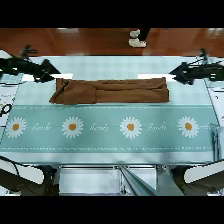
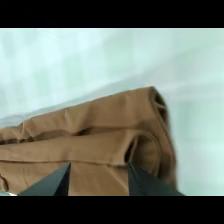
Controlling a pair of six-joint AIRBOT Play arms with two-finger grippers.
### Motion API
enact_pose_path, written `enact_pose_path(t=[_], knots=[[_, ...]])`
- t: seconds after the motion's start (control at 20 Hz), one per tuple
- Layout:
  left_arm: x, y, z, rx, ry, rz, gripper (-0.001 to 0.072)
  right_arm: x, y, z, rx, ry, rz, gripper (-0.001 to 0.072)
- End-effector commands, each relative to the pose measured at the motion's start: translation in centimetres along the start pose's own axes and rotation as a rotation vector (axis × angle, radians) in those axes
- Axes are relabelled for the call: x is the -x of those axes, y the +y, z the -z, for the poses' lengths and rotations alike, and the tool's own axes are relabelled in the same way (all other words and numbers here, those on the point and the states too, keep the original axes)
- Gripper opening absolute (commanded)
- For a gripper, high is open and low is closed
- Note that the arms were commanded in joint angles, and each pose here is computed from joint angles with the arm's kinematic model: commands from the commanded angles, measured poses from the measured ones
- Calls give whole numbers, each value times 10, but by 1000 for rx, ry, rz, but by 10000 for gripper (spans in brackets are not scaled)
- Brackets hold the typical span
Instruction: Fold the shirts.
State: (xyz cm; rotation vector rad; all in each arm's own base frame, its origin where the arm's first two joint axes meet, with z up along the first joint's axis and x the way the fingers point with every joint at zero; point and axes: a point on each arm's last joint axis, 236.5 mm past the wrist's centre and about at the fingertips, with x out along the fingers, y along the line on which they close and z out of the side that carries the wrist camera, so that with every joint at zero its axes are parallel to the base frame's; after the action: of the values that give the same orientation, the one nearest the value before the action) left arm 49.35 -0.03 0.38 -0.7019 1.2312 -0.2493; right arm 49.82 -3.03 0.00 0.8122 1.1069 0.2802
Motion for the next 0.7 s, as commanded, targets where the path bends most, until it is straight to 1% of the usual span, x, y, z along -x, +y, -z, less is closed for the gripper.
enact_pose_path(t=[0.0, 0.1, 0.2, 0.25, 0.4, 0.5, 0.65], knots=[[71, 23, 8, -30, -94, -130, 495, 79, -23, 5, 15, -34, 109, 414], [77, 21, 32, -35, -187, -146, 495, 89, -56, 22, -43, -69, 183, 414], [59, 18, 82, -60, -220, -154, 496, 63, -86, 48, -156, -83, 187, 414], [51, 19, 105, -63, -227, -159, 495, 46, -93, 60, -192, -68, 165, 414], [37, 19, 154, -75, -235, -159, 496, 6, -90, 74, -229, 2, 69, 415], [38, 15, 163, -74, -239, -147, 496, -16, -88, 78, -243, 45, 36, 415], [40, 1, 162, -47, -254, -89, 496, -46, -71, 75, -220, 100, -9, 415]])
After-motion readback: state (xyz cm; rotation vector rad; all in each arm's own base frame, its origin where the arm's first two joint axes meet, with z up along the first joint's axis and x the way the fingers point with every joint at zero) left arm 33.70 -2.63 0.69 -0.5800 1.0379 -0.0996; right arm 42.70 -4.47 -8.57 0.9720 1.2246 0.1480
